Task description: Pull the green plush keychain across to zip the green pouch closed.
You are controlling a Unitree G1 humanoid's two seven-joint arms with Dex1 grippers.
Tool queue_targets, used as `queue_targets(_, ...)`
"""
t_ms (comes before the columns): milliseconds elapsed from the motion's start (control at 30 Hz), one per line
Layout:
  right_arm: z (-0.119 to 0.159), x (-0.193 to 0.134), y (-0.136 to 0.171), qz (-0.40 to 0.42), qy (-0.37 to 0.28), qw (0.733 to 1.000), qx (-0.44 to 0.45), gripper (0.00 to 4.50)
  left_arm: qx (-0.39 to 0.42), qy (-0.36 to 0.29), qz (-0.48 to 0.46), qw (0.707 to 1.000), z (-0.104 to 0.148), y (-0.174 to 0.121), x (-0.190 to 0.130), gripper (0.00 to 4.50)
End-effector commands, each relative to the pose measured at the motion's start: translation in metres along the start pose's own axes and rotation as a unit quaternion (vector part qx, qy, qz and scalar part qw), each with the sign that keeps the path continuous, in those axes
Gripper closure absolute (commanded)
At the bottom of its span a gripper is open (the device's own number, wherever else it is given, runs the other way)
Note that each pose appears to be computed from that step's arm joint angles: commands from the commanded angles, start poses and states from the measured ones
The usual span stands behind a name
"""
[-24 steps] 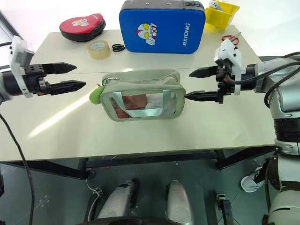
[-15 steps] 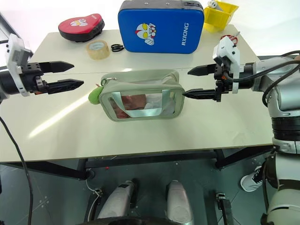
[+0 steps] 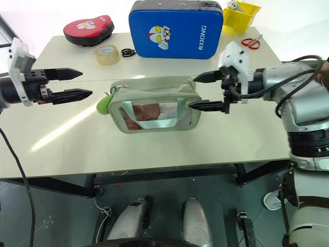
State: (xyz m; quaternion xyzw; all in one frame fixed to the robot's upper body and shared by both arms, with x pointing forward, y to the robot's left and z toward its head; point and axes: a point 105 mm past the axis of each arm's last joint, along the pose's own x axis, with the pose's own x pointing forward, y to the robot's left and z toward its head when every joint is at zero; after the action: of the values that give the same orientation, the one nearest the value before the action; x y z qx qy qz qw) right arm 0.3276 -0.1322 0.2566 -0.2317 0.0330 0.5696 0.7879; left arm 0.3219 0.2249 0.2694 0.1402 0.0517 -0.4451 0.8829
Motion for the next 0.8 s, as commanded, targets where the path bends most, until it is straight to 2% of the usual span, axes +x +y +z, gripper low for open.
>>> queue_targets(33, 0.011, 0.003, -0.004, -0.012, -0.003, 0.999, -0.041, 0.07, 0.026, -0.001, 0.005, 1.0, 0.006, 0.0, -0.003, 0.0)
queue_targets(300, 0.001, 0.002, -0.005, 0.002, 0.015, 0.999, -0.047, 0.07, 0.023, 0.002, 0.01, 1.0, 0.002, -0.004, -0.006, 0.0)
queue_targets(333, 0.0, 0.003, -0.006, 0.002, 0.016, 0.999, -0.046, 0.58, 0.023, 0.003, 0.011, 1.0, 0.001, -0.004, -0.006, 0.0)
queue_targets(367, -0.001, 0.003, -0.006, 0.002, 0.016, 0.999, -0.045, 0.81, 0.022, 0.004, 0.012, 1.0, 0.001, -0.004, -0.006, 0.0)
queue_targets(600, -0.009, 0.008, -0.009, 0.002, 0.025, 0.998, -0.054, 4.42, 0.02, 0.006, 0.017, 1.0, -0.002, -0.005, -0.007, 0.0)
queue_targets(800, -0.006, 0.008, -0.009, 0.005, 0.021, 0.998, -0.058, 4.47, -0.015, -0.004, 0.041, 0.999, -0.014, 0.006, -0.004, 0.0)
